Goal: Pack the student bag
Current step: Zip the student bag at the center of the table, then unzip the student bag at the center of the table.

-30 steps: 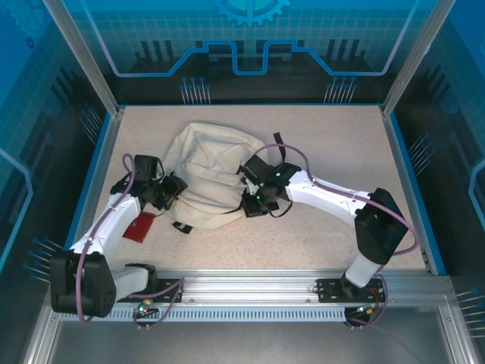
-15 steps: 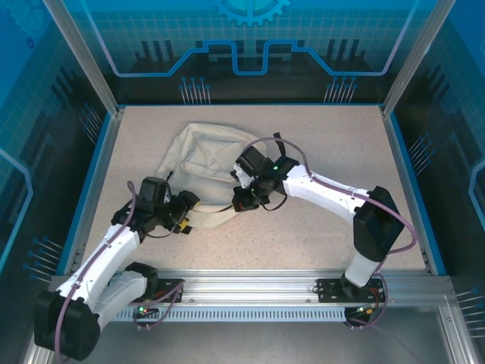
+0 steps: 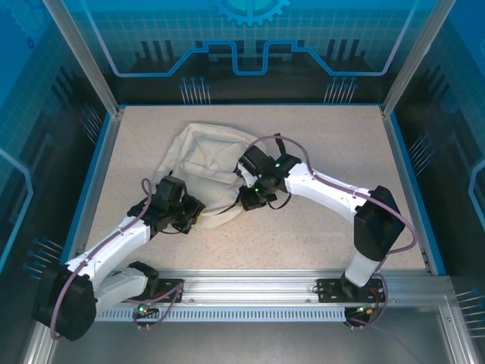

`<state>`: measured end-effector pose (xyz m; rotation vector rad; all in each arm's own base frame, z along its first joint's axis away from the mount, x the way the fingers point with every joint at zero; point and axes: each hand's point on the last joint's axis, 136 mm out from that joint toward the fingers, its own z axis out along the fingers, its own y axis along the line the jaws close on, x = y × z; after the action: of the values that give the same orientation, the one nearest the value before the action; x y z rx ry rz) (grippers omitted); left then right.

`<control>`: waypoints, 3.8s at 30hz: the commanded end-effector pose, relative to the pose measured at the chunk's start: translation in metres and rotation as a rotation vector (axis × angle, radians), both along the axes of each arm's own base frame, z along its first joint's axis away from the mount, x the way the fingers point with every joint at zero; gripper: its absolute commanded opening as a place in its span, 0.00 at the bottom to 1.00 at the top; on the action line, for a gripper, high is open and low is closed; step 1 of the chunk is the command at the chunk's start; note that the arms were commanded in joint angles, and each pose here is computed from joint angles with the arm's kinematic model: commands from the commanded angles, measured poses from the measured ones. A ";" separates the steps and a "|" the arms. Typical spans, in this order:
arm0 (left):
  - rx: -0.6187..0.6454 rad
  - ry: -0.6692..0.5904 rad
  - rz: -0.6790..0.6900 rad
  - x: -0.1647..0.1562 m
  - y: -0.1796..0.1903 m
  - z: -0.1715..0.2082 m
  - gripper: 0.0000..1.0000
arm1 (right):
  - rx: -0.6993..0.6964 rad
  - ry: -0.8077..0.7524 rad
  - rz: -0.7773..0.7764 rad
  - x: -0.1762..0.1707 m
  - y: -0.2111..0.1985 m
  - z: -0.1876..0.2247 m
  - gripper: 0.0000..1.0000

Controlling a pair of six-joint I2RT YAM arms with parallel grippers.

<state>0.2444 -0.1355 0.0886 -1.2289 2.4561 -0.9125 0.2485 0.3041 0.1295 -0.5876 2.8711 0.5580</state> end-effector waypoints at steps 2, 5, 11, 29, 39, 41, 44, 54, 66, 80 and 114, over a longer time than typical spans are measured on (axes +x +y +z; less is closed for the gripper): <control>0.093 0.078 -0.002 -0.025 0.017 -0.025 0.03 | -0.155 -0.073 -0.055 0.036 -0.032 -0.006 0.00; 0.114 0.123 -0.030 -0.040 0.021 -0.038 0.00 | -0.206 -0.079 -0.088 0.053 -0.037 -0.013 0.00; 0.154 0.173 -0.056 -0.061 0.030 -0.051 0.00 | -0.325 -0.102 -0.177 0.082 -0.054 -0.020 0.00; 0.153 0.054 -0.178 -0.041 0.016 -0.003 0.60 | -0.342 -0.047 -0.293 0.083 -0.089 -0.027 0.00; 0.272 -0.119 -0.349 -0.012 0.011 0.067 0.76 | -0.370 0.054 -0.423 0.039 -0.175 -0.052 0.00; 0.296 -0.135 -0.360 -0.003 0.011 0.073 0.77 | -0.367 0.067 -0.466 0.036 -0.193 -0.056 0.00; 0.298 -0.168 -0.385 0.012 0.003 0.081 0.78 | -0.336 0.079 -0.511 0.033 -0.208 -0.054 0.00; 0.329 -0.285 -0.591 0.064 -0.090 0.101 0.76 | -0.025 -0.061 -0.561 0.054 -0.197 0.012 0.67; 0.562 -0.342 -0.691 0.121 -0.217 0.070 0.62 | 0.313 -0.032 -0.660 0.079 -0.202 0.025 0.72; 0.787 -0.313 -0.673 0.170 -0.249 0.014 0.46 | 0.313 0.017 -0.714 0.057 -0.222 0.003 0.72; 0.819 -0.339 -0.614 0.129 -0.195 0.064 0.00 | 0.369 0.083 -0.541 0.059 -0.156 0.000 0.62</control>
<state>0.3805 -0.3359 0.1527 -0.0259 2.4965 -0.1106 0.2976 0.1284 0.1180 0.3235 2.7486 0.9025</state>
